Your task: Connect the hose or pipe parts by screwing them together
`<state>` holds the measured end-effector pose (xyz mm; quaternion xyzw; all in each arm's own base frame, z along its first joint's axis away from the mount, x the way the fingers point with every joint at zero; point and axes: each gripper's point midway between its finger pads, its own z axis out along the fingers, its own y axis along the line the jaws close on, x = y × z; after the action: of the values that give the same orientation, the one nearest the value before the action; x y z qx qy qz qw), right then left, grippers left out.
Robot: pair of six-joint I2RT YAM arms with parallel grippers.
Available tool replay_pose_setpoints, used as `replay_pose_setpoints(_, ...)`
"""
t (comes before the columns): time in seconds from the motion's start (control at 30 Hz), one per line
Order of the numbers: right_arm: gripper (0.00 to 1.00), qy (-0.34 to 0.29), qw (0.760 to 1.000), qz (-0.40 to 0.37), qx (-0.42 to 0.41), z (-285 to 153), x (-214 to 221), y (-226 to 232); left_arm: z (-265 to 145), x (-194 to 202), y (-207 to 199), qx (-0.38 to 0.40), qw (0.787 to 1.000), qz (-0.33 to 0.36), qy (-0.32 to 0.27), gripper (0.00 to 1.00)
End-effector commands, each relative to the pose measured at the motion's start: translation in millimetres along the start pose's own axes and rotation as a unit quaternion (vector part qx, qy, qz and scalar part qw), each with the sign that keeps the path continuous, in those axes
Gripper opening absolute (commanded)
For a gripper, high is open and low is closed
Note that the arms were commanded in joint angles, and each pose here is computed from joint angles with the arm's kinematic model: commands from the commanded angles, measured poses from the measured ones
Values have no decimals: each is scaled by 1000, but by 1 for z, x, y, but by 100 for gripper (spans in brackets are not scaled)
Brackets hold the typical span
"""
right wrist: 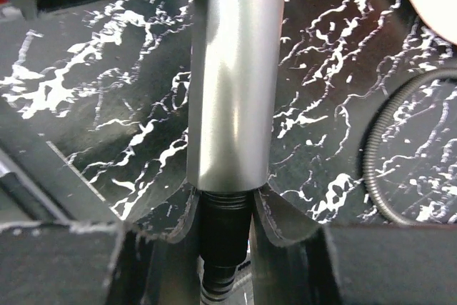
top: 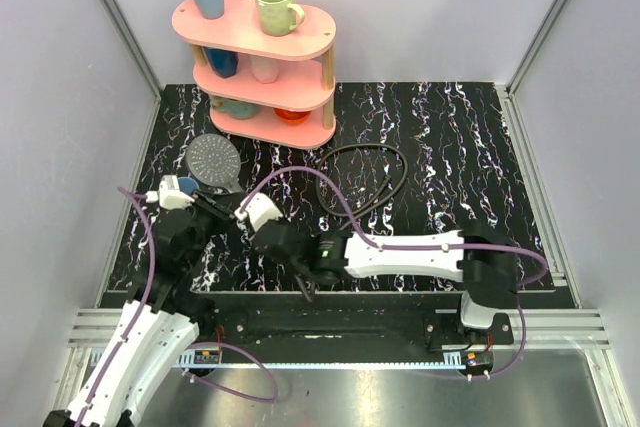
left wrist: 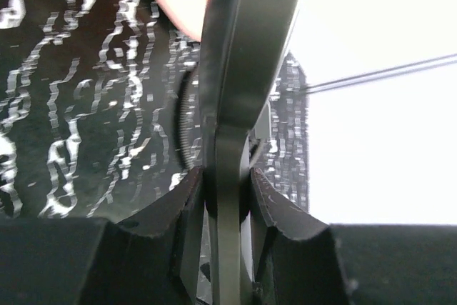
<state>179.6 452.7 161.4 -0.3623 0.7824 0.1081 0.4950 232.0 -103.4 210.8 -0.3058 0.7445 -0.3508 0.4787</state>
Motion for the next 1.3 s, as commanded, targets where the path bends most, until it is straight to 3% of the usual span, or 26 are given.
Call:
replay_pose_setpoints(0.0,0,-86,982,109,-131,-22,-59,-8,-20,-2,-64,184,983,-2,-1,0)
replay_pose_setpoints(0.03,0,-114,974,124,-153,-30,-75,-10,-20,6,-61,196,981,-1,7,0)
replay_pose_setpoints(0.17,0,-120,952,145,-240,-35,-74,-15,-31,9,-79,284,959,-9,-2,0)
replay_pose_setpoints(0.3,0,-128,905,171,-369,-52,-75,-9,-31,14,-82,318,948,-4,-2,0)
replay_pose_setpoints(0.57,0,-131,818,210,-520,-79,-83,-15,-34,20,-87,353,936,10,3,0)
replay_pose_setpoints(0.87,0,-116,771,231,-582,-86,-82,-12,-28,21,-88,347,938,12,9,0)
replay_pose_setpoints(1.0,7,-87,781,243,-569,-75,-74,-11,-26,15,-91,330,944,20,4,0)
replay_pose_setpoints(1.03,22,-88,788,241,-559,-72,-72,-12,-18,18,-82,299,954,20,13,0)
replay_pose_setpoints(1.1,32,-77,808,256,-525,-63,-68,-17,-18,10,-87,282,959,35,6,0)
replay_pose_setpoints(1.13,44,-79,816,252,-514,-61,-67,-20,-12,11,-79,255,966,37,10,0)
replay_pose_setpoints(1.23,53,-73,854,258,-446,-50,-58,-35,-7,-2,-71,207,978,33,-14,0)
replay_pose_setpoints(1.27,61,-74,869,265,-411,-43,-55,-43,-8,-7,-72,201,979,33,-22,0)
